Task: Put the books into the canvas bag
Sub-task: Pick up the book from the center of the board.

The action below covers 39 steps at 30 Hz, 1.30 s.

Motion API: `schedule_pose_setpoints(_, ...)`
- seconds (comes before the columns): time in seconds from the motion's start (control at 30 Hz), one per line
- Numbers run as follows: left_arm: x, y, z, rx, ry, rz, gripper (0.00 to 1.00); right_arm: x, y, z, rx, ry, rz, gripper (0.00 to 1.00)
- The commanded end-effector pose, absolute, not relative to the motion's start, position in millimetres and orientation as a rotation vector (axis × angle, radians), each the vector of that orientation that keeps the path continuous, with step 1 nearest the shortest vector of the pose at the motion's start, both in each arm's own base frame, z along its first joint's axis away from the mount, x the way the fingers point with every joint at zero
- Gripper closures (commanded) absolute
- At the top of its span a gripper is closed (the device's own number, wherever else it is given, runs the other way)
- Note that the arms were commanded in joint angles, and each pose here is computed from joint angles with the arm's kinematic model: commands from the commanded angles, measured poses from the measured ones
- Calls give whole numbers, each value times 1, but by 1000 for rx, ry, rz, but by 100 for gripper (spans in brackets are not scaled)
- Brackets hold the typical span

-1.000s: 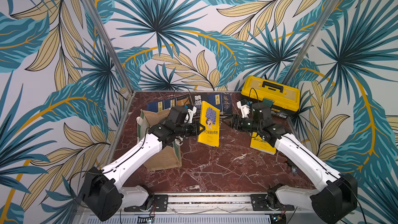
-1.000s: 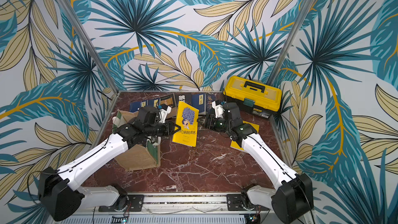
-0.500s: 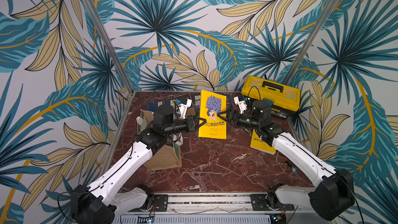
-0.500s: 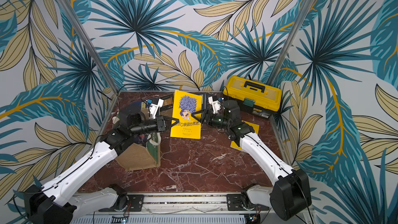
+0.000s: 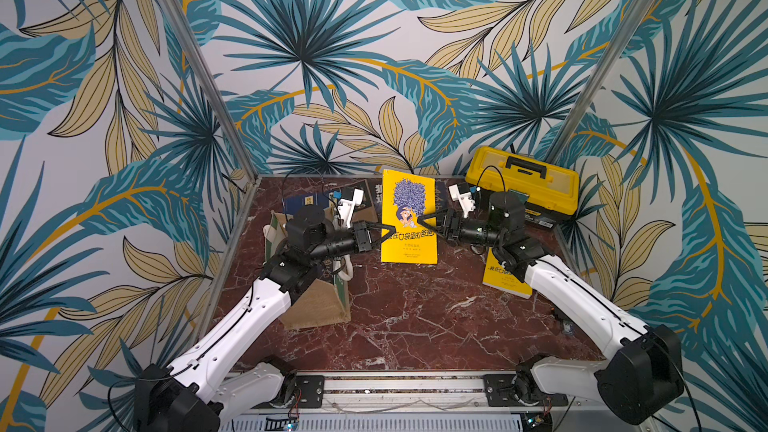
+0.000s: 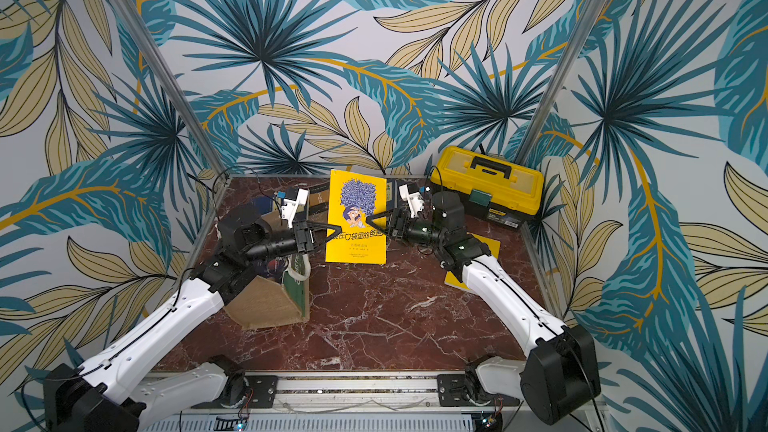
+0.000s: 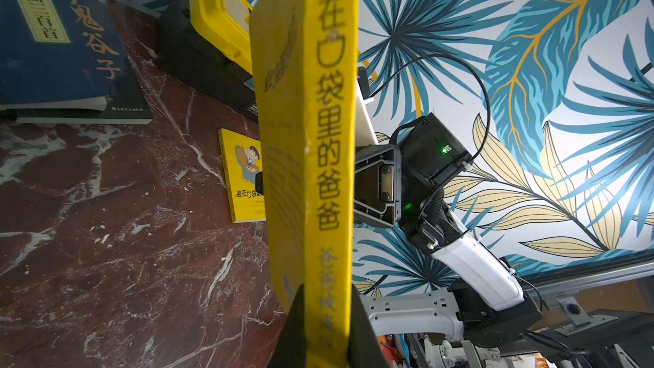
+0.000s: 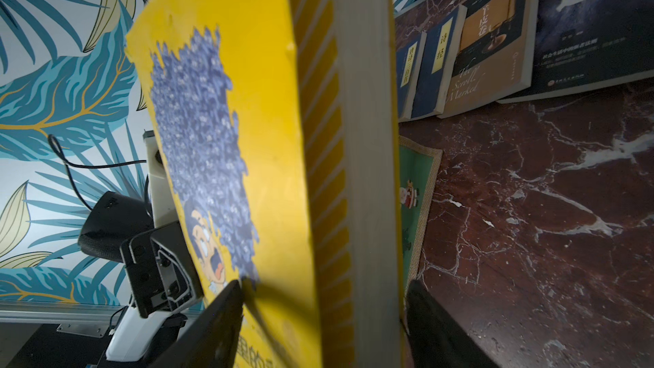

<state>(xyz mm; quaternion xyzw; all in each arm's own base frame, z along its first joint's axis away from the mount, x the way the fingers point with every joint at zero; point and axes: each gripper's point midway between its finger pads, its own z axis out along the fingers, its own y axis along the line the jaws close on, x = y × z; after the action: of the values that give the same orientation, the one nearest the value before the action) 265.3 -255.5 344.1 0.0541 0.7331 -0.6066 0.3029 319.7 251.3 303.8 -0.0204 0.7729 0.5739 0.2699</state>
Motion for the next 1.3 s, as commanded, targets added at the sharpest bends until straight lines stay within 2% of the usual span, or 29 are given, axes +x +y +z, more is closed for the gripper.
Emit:
schedule_pose_setpoints(0.0,257,-248,383,224,1760,-1657,100,318,258,317,-97,2034,1640,28)
schedule_pose_setpoints(0.6,259,-233,384,155,1728,-1700,100,311,265,320,-122,2029,1745,28)
schedule_pose_setpoints(0.67,261,-233,380,145,1740,-1701,100,309,266,325,-132,2011,1777,34)
schedule_pose_setpoints(0.83,264,-232,367,105,1772,-1701,100,303,267,340,-156,1964,1836,69)
schedule_pose_setpoints(0.93,267,-233,356,78,1802,-1711,100,301,266,347,-167,1942,1834,81)
schedule_pose_setpoints(1.2,266,-235,353,90,1819,-1725,100,296,267,349,-186,1941,1819,99)
schedule_pose_setpoints(1.27,266,-235,357,98,1808,-1720,92,296,267,345,-186,1959,1804,100)
